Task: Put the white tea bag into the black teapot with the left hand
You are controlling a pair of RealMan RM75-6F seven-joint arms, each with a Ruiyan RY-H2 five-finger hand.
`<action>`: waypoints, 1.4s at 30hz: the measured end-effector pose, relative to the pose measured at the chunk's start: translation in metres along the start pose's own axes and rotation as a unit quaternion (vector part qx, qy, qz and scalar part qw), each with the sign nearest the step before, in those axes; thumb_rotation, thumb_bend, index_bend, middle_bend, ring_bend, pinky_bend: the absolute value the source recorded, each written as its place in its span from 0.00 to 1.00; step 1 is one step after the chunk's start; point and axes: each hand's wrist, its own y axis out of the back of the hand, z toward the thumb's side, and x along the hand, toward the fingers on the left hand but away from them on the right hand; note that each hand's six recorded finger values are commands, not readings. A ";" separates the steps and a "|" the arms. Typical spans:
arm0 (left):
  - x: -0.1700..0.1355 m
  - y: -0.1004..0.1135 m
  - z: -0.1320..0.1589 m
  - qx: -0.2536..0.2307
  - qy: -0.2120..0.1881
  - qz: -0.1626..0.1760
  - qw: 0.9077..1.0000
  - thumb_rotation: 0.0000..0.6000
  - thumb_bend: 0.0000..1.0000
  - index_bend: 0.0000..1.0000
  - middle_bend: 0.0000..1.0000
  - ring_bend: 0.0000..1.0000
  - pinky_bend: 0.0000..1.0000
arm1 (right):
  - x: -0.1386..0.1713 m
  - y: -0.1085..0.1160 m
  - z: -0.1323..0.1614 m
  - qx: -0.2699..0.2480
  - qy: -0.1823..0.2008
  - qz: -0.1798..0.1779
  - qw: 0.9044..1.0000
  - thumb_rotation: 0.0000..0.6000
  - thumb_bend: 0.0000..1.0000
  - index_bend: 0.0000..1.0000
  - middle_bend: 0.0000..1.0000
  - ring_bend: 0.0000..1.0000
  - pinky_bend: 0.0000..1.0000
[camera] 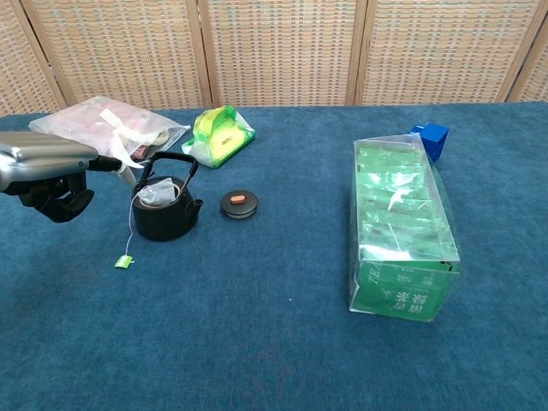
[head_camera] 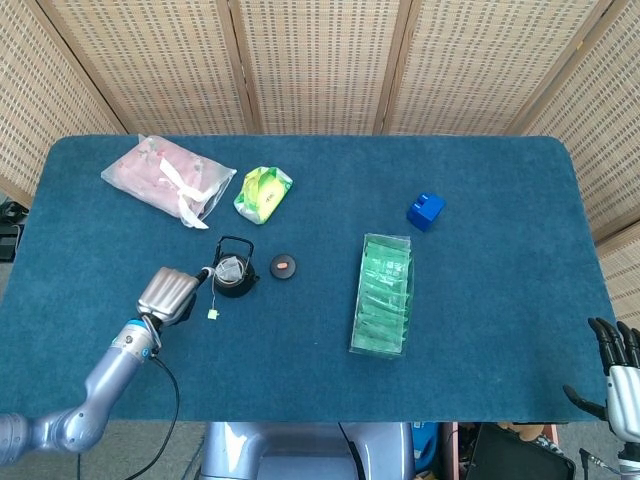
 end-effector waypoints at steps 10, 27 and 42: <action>0.018 0.004 0.012 0.007 -0.003 -0.017 1.000 1.00 0.75 0.15 0.87 0.81 0.74 | 0.001 0.000 -0.002 0.000 -0.004 0.000 1.000 1.00 0.12 0.11 0.19 0.03 0.10; 0.039 -0.013 0.021 0.013 0.005 -0.062 0.998 1.00 0.75 0.15 0.87 0.81 0.74 | 0.002 0.000 -0.004 0.000 -0.007 0.001 1.000 1.00 0.12 0.11 0.19 0.03 0.10; 0.028 0.006 0.020 -0.025 -0.001 -0.001 1.000 1.00 0.75 0.14 0.81 0.78 0.73 | 0.001 0.000 -0.003 0.000 -0.006 0.001 1.000 1.00 0.12 0.11 0.19 0.03 0.10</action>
